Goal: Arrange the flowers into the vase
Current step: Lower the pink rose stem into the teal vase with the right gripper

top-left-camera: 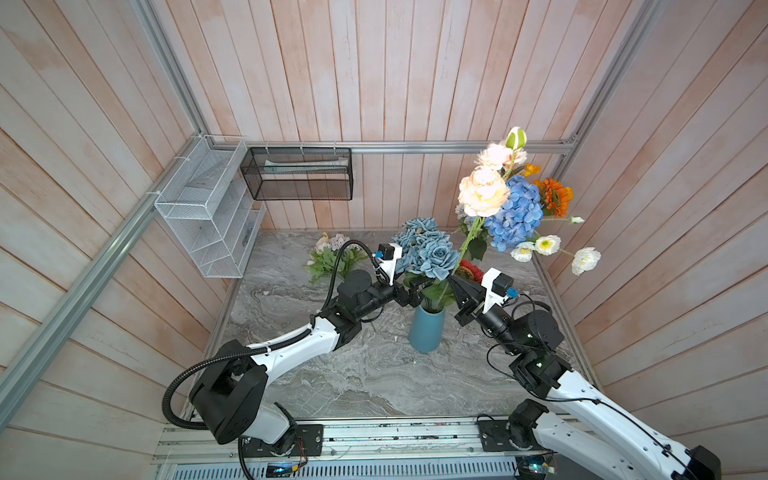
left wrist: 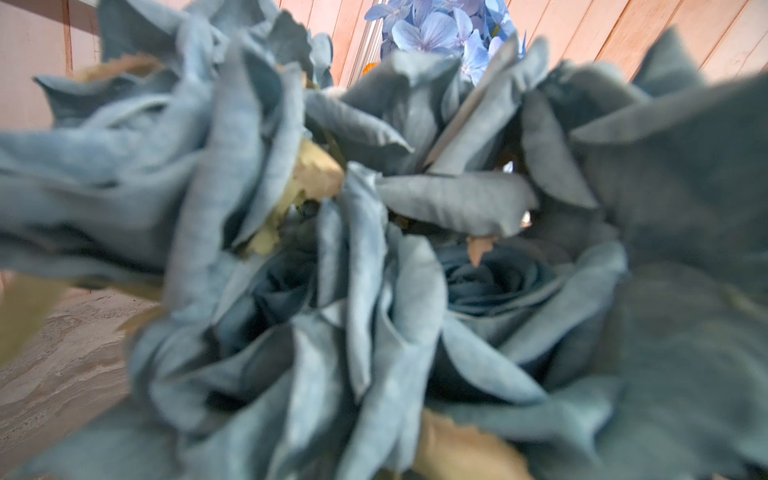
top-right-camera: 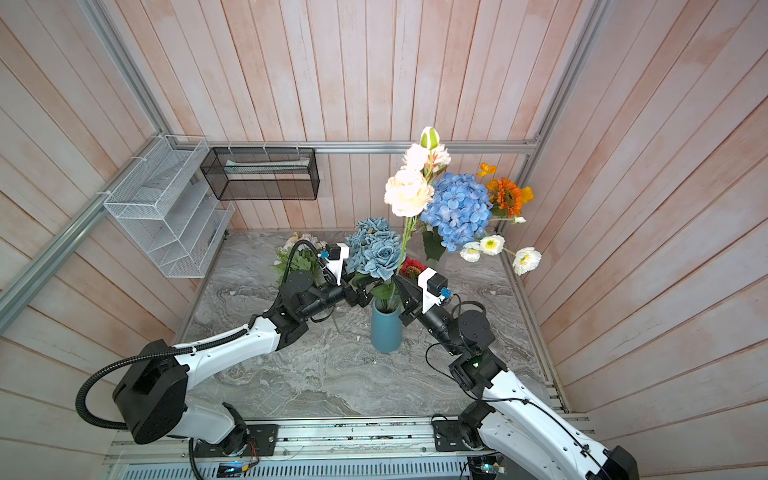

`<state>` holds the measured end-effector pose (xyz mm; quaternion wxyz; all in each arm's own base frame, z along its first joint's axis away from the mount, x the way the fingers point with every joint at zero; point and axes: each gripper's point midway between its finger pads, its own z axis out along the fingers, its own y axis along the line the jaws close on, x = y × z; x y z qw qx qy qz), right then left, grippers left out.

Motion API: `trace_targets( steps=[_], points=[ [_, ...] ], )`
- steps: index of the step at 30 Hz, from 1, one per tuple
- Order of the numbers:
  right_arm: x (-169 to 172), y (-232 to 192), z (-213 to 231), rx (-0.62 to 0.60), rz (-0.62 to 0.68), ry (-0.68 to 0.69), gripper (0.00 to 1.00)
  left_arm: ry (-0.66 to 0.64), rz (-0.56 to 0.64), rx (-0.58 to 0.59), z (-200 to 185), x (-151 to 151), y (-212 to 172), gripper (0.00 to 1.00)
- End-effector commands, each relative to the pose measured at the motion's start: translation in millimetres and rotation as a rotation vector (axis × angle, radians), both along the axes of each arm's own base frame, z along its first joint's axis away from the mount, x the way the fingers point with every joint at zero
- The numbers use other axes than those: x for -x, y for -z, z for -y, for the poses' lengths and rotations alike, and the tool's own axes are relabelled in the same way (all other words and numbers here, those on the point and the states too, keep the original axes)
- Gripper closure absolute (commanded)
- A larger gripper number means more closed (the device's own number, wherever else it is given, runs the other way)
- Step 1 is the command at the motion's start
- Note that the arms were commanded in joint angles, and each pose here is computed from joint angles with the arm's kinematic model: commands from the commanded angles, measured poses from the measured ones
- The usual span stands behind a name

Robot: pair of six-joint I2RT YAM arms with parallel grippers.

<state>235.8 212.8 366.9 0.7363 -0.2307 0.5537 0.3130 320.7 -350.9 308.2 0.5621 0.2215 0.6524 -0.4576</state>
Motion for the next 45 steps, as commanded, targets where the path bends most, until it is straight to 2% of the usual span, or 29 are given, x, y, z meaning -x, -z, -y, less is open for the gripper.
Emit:
trace_targets(
  steps=[1,9,24,32,39,45],
  points=[
    [8.1,-13.9,7.9,-0.043,0.113,0.019,1.0,-0.021,0.014,0.022,-5.9,-3.1,-6.7,0.0],
    [1.7,13.7,5.1,-0.004,0.051,0.03,1.0,-0.021,0.011,0.022,-7.1,-2.9,-6.0,0.0],
    [9.0,92.9,14.5,-0.009,-0.175,0.056,0.99,-0.023,0.007,0.021,-9.5,-0.9,-6.8,0.0],
    [5.3,103.7,13.8,0.019,-0.211,0.069,0.95,-0.021,0.009,0.025,-11.5,2.0,-9.8,0.0],
    [1.0,125.2,8.0,0.097,-0.288,0.068,0.93,-0.021,0.01,0.026,-13.9,4.6,-9.2,0.0],
    [3.5,116.5,13.1,0.086,-0.289,0.079,0.89,-0.024,0.014,0.027,-15.4,5.7,-9.0,0.0]
  ],
)
